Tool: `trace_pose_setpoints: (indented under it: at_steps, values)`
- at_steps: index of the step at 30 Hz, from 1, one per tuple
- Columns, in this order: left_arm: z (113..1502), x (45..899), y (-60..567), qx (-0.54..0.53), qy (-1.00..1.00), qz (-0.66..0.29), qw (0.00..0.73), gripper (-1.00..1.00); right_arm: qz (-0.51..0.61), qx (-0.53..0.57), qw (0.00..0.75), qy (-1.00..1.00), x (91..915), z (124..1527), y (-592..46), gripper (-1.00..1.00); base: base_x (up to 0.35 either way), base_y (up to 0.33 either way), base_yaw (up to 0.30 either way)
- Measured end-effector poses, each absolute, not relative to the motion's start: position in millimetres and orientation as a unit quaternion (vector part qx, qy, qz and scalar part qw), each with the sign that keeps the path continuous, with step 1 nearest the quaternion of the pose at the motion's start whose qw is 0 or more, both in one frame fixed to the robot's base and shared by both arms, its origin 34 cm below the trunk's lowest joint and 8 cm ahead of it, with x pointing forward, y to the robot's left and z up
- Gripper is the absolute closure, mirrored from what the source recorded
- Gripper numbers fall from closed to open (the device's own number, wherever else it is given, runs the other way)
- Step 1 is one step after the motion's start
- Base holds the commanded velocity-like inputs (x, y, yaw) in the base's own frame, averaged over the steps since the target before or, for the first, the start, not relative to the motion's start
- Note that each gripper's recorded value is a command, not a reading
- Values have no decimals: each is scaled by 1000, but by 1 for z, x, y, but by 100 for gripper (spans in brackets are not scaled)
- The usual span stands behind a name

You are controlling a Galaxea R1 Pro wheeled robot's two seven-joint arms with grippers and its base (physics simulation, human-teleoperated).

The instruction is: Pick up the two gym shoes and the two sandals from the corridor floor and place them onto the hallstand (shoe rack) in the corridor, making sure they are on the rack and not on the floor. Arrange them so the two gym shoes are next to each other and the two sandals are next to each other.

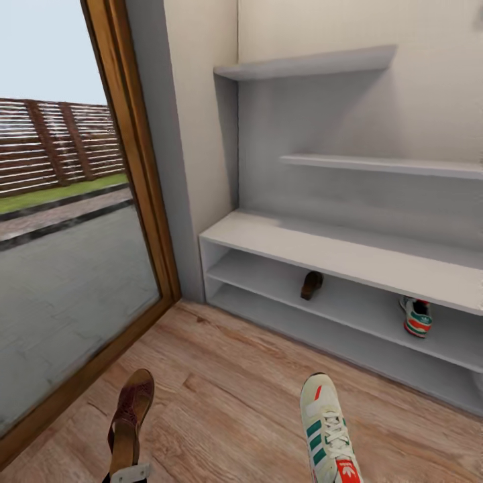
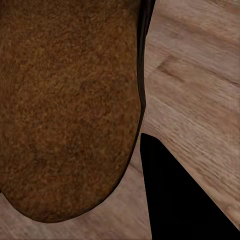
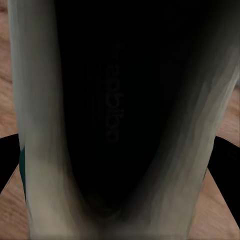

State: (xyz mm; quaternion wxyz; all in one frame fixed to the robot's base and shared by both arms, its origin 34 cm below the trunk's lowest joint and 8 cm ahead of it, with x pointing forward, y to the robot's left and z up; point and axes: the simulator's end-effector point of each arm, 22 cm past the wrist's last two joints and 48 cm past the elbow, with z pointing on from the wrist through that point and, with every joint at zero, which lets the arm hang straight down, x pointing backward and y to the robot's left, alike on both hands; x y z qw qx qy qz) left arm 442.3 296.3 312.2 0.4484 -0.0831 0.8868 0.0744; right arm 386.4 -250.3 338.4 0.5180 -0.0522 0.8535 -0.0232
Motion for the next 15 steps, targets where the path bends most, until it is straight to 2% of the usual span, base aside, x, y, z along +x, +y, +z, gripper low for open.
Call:
trace_pose_setpoints:
  at_steps: [15]
  values:
    - [310,441,296,-83,888,75,446,100,-23,-52,515,855,385,337,-250,100,109,331,-265]
